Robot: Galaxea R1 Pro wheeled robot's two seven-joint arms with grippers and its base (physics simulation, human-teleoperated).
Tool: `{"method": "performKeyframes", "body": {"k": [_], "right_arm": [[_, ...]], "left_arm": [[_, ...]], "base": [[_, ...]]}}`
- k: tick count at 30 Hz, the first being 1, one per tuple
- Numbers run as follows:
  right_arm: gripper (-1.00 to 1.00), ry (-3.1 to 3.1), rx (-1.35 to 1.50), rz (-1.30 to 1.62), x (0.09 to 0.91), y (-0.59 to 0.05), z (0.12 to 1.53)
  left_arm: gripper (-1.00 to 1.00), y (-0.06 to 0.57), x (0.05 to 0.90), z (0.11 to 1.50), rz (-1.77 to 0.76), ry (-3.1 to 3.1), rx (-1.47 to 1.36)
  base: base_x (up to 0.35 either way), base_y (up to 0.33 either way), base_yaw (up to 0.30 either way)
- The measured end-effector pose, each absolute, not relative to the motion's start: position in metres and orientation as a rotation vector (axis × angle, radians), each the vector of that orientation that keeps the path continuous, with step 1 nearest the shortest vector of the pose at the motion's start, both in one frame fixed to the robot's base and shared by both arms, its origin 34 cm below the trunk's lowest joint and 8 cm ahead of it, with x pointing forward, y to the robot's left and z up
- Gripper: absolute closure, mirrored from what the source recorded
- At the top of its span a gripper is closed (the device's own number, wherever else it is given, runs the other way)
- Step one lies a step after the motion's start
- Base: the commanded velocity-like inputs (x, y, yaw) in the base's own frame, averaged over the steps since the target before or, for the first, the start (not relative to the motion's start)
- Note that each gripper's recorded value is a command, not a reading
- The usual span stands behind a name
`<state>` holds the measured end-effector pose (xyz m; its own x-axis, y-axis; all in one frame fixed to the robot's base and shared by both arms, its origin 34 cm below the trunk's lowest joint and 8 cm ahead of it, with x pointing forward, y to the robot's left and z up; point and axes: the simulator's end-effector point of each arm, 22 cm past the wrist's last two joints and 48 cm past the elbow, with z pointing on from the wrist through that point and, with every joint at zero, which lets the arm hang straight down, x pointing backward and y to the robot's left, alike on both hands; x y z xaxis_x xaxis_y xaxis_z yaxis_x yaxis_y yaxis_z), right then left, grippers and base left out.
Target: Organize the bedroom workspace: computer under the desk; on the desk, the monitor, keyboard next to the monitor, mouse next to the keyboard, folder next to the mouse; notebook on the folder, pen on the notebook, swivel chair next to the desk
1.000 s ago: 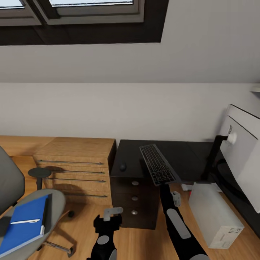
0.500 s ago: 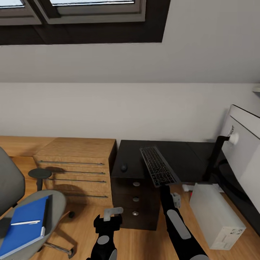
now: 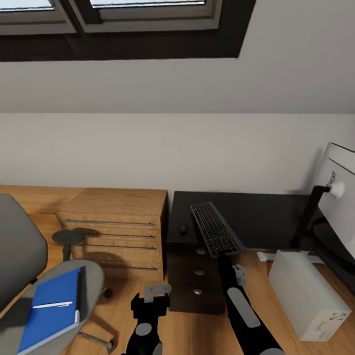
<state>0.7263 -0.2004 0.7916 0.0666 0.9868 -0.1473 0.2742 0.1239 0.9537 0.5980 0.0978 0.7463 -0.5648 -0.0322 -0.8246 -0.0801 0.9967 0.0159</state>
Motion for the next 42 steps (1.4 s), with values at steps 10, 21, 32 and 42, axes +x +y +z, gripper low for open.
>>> {"method": "performKeyframes", "body": {"k": [10,21,32,42], "right_arm": [[1.00,1.401,1.339,0.898,0.726,-0.202,0.791],[1.00,1.399,1.342,0.896,0.725,-0.203,0.772],[1.00,1.400,1.325,0.891,0.725,-0.204,0.757],[1.00,1.402,1.321,0.888,0.725,-0.204,0.757]], "left_arm": [[-1.00,0.085,0.600,0.759,0.039,2.143,-0.051],[-1.00,0.081,0.599,0.744,-0.001,2.146,-0.082],[-1.00,0.081,0.598,0.726,-0.002,2.146,-0.083],[-1.00,0.082,0.598,0.726,0.000,2.147,-0.082]], "base": [[0.042,0.025,0.000],[0.000,0.000,0.000],[0.000,0.000,0.000],[0.000,0.000,0.000]]}}
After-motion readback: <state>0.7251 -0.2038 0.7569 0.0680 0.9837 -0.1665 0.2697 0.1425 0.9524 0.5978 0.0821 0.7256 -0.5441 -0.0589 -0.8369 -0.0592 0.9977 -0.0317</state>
